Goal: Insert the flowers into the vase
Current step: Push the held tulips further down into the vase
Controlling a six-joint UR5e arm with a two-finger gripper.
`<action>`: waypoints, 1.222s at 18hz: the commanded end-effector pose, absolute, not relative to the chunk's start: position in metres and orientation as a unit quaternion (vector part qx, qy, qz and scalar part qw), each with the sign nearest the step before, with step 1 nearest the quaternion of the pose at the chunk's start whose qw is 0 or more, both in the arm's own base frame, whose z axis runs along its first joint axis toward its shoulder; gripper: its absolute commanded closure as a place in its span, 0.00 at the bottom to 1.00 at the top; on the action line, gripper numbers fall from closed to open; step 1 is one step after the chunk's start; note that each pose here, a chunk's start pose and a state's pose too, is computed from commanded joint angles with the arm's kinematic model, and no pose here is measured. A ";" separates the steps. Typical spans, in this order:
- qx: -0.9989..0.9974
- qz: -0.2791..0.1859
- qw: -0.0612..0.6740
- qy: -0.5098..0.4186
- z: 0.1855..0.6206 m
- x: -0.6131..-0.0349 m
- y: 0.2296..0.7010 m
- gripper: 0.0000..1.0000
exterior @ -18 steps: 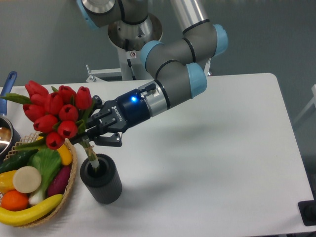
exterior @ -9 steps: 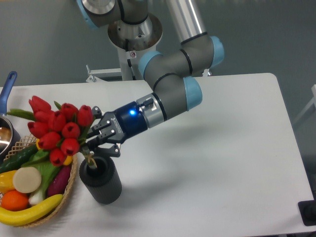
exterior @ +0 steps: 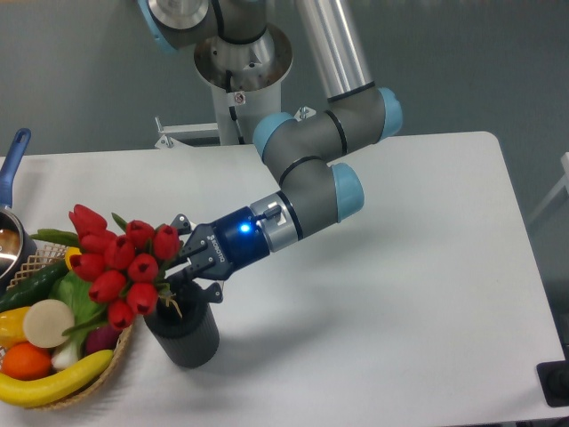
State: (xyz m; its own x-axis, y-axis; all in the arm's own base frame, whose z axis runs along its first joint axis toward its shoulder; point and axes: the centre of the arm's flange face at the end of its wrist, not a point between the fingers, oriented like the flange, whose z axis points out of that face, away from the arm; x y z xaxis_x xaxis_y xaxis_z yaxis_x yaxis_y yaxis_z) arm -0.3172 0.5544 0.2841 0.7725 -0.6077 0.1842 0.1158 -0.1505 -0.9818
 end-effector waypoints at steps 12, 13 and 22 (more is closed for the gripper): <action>-0.704 -0.285 0.628 0.171 0.251 -0.324 0.549 0.74; -0.707 -0.283 0.625 0.172 0.250 -0.324 0.549 0.74; -0.710 -0.275 0.624 0.173 0.249 -0.328 0.545 0.38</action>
